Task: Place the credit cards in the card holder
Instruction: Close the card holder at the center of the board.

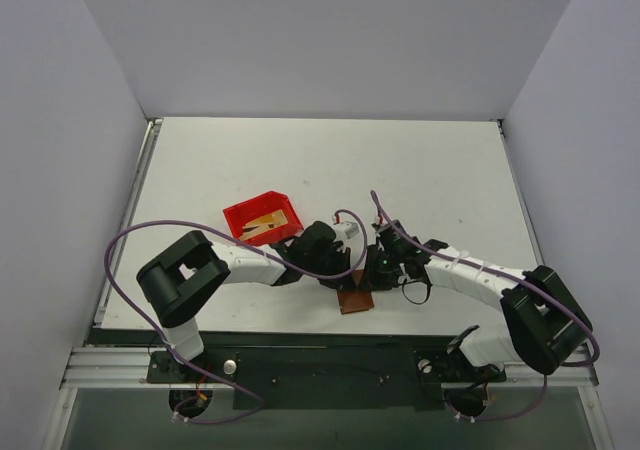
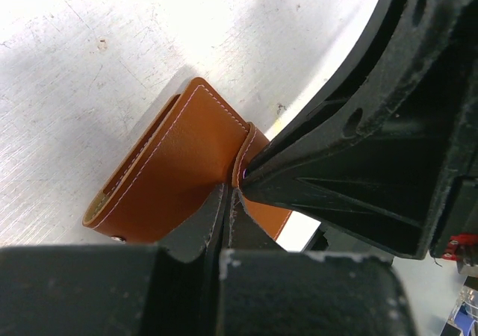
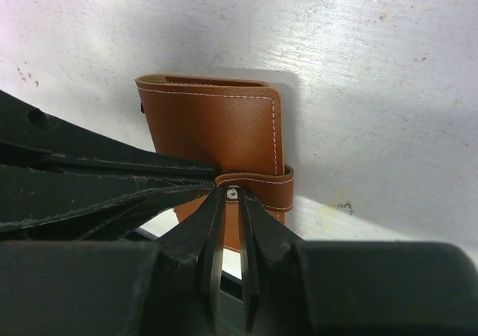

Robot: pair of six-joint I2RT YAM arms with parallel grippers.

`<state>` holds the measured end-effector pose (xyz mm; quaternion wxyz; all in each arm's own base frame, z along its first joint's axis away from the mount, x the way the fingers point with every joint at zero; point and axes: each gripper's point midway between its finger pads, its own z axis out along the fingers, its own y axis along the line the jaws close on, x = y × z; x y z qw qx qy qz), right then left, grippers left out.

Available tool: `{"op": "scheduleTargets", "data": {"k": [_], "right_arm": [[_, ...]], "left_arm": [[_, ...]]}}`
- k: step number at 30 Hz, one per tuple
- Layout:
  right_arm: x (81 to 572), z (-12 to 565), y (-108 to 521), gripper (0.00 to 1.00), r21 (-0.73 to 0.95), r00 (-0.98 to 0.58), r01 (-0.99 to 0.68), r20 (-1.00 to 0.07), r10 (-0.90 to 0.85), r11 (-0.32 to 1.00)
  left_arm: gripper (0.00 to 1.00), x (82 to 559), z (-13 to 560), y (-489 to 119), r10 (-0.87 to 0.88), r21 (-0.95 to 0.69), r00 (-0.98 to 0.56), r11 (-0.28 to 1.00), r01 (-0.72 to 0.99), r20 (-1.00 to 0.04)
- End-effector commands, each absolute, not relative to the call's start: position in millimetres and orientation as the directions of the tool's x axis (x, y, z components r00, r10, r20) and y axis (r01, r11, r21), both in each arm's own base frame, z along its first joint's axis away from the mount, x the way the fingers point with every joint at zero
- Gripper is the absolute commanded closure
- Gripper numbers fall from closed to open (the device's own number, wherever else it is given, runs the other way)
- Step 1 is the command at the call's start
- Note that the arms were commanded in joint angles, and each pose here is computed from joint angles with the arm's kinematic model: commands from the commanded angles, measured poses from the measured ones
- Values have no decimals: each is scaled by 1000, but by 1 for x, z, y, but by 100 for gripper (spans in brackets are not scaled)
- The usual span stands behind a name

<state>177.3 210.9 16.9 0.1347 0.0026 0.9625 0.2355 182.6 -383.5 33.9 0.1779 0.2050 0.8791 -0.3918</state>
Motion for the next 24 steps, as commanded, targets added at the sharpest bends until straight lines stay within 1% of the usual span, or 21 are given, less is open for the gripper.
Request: {"op": "scheduleTargets", "data": {"k": [1, 8, 24], "right_arm": [[170, 3, 207, 92, 395, -977, -55, -211, 32, 917], [167, 0, 204, 94, 347, -988, -37, -150, 17, 937], [159, -18, 188, 95, 221, -998, -14, -66, 1, 975]], "left_arm": [[100, 182, 33, -383, 220, -606, -844, 611, 510, -489], [100, 182, 33, -383, 217, -609, -845, 609, 508, -488], [100, 182, 32, -383, 215, -610, -845, 608, 508, -489]]}}
